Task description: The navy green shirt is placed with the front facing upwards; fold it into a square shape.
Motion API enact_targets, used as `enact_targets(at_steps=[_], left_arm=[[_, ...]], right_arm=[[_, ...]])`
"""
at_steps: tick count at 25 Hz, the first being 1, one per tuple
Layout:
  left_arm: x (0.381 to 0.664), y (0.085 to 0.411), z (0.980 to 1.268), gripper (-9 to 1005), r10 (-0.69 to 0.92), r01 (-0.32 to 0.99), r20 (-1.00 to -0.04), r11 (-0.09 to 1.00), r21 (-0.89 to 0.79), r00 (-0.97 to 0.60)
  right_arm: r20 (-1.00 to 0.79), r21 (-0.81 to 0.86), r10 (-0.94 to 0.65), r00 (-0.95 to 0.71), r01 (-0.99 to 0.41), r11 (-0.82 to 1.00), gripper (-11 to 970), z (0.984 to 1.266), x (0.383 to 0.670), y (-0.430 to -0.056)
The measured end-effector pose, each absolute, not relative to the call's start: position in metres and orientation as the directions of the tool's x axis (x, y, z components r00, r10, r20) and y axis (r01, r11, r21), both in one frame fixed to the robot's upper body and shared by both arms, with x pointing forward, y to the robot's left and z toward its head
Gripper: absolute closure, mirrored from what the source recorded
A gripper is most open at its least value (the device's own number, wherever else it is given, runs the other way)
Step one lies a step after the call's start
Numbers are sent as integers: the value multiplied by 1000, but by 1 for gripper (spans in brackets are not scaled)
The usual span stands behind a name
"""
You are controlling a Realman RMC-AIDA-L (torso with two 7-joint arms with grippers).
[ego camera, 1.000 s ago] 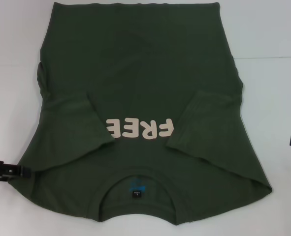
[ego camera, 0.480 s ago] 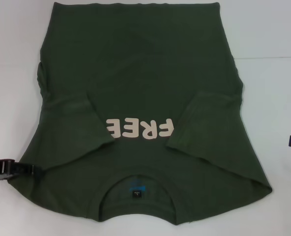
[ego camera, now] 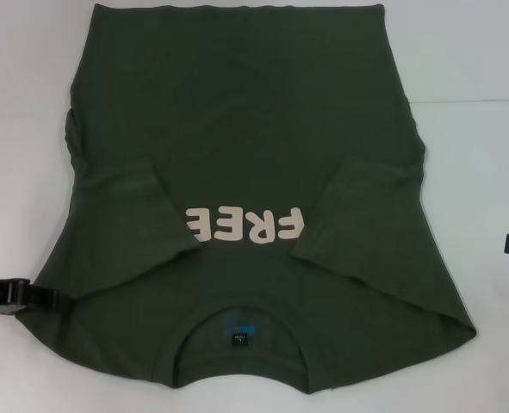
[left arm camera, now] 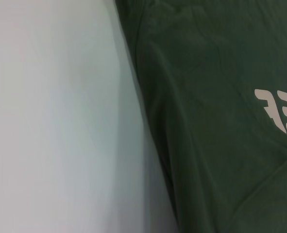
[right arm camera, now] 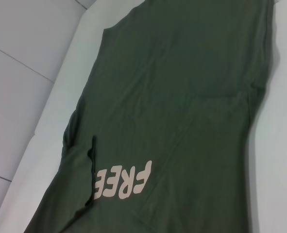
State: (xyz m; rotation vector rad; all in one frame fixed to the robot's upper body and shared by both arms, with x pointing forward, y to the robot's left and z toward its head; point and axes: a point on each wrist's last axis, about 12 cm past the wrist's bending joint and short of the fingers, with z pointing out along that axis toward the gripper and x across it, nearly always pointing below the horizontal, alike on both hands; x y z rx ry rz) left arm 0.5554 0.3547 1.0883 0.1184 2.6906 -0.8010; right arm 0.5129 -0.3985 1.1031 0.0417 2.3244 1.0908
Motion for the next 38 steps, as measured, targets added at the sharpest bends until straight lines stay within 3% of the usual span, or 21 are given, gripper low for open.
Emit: enact_targets(at_steps=[2, 4, 15, 21, 29, 38], left_arm=[[556, 355, 1089, 254, -12, 173, -335, 839, -516, -942], [556, 355, 1089, 461, -11, 176, -338, 839, -515, -941], [556, 354, 1090, 893, -9, 186, -348, 832, -523, -937], [556, 354, 1090, 972, -12, 185, -350, 831, -524, -937], [556, 353, 1093, 970, -6, 193, -346, 821, -537, -938], [556, 352, 1094, 968, -2, 198, -343, 815, -545, -939]], right_arm=[[-479, 716, 257, -839, -205, 667, 308, 1103, 513, -398], [-480, 716, 256, -839, -206, 667, 308, 1104, 514, -398], [-465, 708, 226, -856, -206, 676, 310, 1103, 515, -395], [-418, 689, 170, -892, -190, 699, 310, 1106, 522, -392], [-228, 625, 114, -967, -56, 779, 311, 1129, 548, -390], [-144, 548, 19, -989, -64, 834, 312, 1131, 567, -362]])
